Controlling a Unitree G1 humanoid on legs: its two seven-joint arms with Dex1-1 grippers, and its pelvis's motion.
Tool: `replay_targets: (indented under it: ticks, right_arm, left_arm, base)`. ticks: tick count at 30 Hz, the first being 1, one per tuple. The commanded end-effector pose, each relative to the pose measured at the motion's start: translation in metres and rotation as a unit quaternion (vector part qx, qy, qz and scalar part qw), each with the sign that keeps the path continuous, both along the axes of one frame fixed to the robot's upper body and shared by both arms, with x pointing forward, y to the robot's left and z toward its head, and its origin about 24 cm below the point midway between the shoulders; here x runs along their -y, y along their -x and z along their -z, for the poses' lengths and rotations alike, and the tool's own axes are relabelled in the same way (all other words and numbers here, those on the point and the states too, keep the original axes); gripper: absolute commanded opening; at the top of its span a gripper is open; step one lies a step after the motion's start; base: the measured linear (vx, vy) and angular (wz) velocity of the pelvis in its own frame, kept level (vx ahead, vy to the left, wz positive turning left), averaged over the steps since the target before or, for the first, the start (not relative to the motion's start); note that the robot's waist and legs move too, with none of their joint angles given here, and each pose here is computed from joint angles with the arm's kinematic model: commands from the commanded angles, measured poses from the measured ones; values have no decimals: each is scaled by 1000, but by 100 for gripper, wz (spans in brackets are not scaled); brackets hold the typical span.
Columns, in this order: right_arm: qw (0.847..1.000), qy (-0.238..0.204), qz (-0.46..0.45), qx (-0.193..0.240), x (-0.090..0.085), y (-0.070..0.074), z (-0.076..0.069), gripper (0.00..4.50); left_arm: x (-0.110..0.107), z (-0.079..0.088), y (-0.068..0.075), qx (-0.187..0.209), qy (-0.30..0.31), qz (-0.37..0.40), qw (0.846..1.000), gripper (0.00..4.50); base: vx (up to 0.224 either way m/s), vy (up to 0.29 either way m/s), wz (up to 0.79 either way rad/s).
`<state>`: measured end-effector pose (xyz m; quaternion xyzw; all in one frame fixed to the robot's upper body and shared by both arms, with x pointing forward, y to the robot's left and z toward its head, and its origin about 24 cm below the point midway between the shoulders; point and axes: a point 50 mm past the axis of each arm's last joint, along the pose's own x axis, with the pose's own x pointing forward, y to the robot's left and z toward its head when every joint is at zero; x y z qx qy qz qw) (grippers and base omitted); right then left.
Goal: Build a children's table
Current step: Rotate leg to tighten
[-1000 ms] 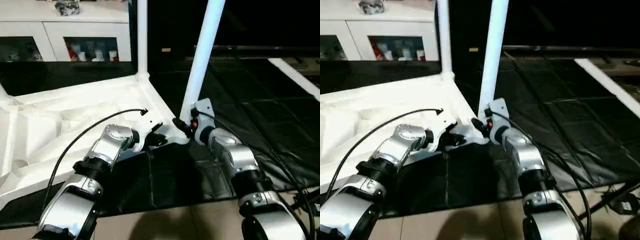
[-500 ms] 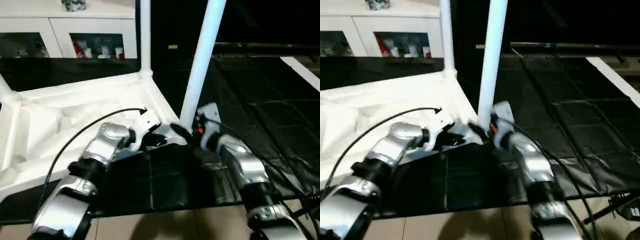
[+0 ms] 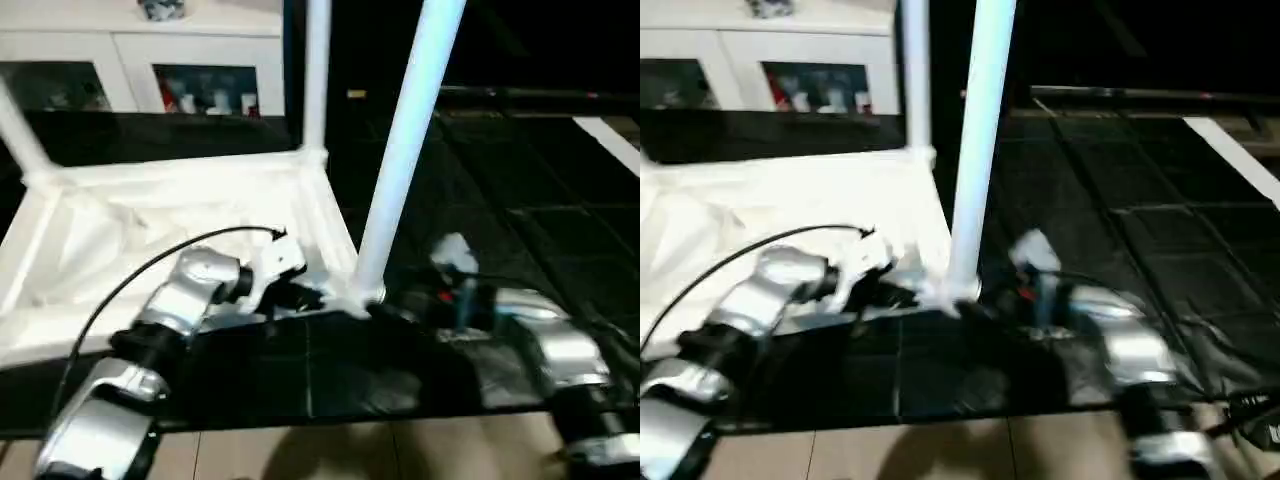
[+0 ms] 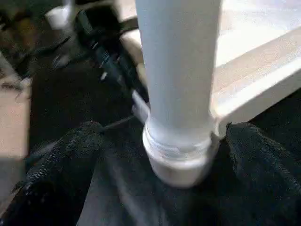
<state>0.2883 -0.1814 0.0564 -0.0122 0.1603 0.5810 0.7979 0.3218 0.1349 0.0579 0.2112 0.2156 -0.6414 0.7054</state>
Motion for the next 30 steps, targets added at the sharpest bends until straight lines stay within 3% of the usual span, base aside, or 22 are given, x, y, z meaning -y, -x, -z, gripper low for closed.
replay_targets:
  ticks: [1,7,11,17,30]
  right_arm:
    - [999,-7,-45,4,-1,4,-6,446]
    - [995,3,-100,-3,-3,6,-9,446]
    - [992,8,-123,4,-15,-1,-7,446]
    - [991,5,-135,1,-28,-9,-5,408]
    - [978,-13,-202,-48,-40,-7,-2,293]
  left_arm:
    - [5,3,7,-9,-20,55,998,0]
    - [6,2,13,-13,-34,105,994,0]
    - [12,3,19,-16,-44,155,987,0]
    - [17,4,24,-18,-45,181,982,0]
    - [16,6,27,-14,-50,188,981,0]
  base:
    - [0,0,0]
    - [0,0,0]
    - [0,0,0]
    - [0,0,0]
    - [0,0,0]
